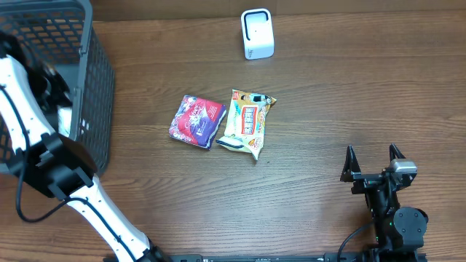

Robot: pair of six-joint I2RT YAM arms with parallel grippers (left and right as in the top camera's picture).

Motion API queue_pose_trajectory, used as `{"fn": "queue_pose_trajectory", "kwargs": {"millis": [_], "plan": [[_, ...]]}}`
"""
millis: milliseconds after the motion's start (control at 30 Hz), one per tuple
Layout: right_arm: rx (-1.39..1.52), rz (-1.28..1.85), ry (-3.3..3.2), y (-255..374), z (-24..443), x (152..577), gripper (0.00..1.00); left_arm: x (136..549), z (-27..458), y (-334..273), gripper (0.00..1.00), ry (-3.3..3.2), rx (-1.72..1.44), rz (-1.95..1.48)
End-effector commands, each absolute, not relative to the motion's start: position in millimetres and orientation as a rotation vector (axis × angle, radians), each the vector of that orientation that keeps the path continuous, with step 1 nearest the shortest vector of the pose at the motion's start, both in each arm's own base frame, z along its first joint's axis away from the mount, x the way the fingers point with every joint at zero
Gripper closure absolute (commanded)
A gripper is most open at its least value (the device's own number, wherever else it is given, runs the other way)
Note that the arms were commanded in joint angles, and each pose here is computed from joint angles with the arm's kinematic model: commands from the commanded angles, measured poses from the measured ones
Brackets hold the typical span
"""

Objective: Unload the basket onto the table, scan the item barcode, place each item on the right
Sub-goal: 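Reach the left gripper into the basket and grasp the white tube, then carry the white tube out and lay it between the two packs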

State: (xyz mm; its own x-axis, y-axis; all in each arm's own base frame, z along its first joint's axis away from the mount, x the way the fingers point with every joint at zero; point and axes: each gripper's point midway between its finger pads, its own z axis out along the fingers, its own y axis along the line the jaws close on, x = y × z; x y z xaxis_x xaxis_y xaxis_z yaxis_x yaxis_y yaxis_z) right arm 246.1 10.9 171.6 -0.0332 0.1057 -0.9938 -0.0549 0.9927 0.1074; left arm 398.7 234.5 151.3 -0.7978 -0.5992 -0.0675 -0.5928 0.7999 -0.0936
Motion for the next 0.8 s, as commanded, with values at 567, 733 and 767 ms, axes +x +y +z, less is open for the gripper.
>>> {"fn": "queue_pose_trajectory", "kwargs": {"millis": [567,733,767], "plan": [[0.043,0.120,1.595,9,170,246,0.00,351,468,100,0.96,2.123,-0.426,-0.245],[0.042,0.121,1.595,10,170,246,0.00,330,494,67,0.96,2.065,-0.345,-0.284],[0.042,0.121,1.595,10,170,246,0.00,328,497,58,0.96,2.059,-0.320,-0.303]]}}
